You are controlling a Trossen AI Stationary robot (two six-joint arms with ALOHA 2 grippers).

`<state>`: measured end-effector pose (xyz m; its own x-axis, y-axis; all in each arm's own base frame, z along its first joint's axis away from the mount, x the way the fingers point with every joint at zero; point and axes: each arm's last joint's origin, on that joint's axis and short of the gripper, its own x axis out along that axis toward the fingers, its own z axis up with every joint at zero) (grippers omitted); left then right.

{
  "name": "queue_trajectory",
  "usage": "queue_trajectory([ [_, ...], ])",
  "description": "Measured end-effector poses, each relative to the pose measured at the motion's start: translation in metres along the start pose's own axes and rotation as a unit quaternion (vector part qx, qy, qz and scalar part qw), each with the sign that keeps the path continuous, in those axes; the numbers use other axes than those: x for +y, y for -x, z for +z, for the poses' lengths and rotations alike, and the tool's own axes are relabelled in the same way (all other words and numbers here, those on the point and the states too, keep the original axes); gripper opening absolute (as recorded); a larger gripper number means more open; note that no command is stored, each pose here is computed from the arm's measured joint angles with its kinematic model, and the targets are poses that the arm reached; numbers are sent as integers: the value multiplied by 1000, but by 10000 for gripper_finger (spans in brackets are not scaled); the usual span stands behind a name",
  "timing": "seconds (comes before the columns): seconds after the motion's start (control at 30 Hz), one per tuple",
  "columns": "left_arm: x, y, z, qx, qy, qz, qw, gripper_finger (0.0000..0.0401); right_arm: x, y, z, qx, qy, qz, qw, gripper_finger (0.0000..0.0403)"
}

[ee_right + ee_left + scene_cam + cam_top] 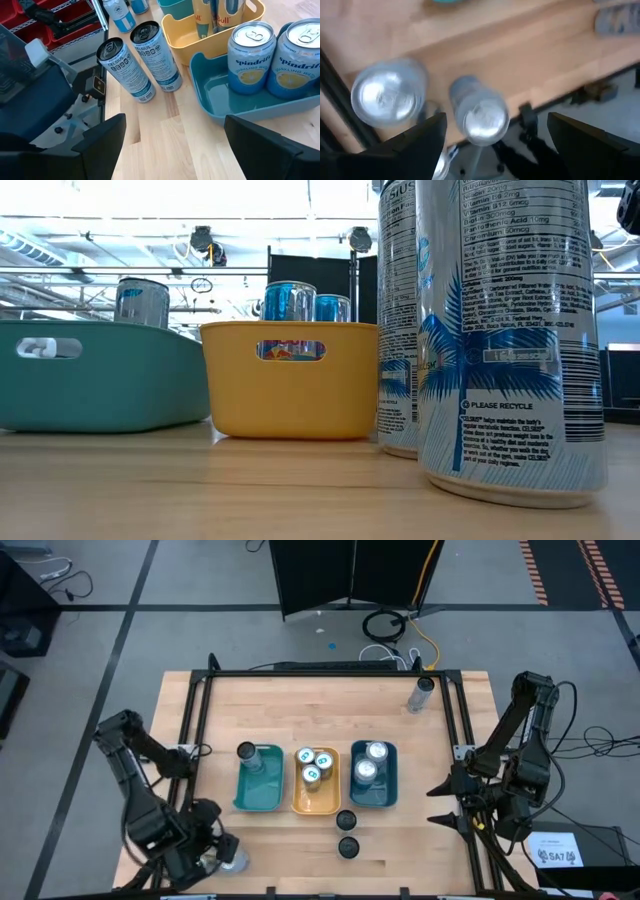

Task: Sort soda cans
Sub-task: Put the lower left blue can into the yellow bin

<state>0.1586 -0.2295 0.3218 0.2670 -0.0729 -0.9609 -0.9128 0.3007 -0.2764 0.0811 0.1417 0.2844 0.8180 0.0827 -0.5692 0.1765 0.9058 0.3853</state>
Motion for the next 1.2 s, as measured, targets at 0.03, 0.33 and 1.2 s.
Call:
queue_trajectory([
  [0.03,2,1,-3,9,-5,3,1000,354,0,0,0,0,-3,0,1000,332],
  [0.33,12,4,-21,43,-35,2,998,354,1,0,0,0,-30,4,1000,332],
  [1.2,28,-33,-64,27,-103,68,992,354,0,0,4,-67,-67,-9,995,332],
])
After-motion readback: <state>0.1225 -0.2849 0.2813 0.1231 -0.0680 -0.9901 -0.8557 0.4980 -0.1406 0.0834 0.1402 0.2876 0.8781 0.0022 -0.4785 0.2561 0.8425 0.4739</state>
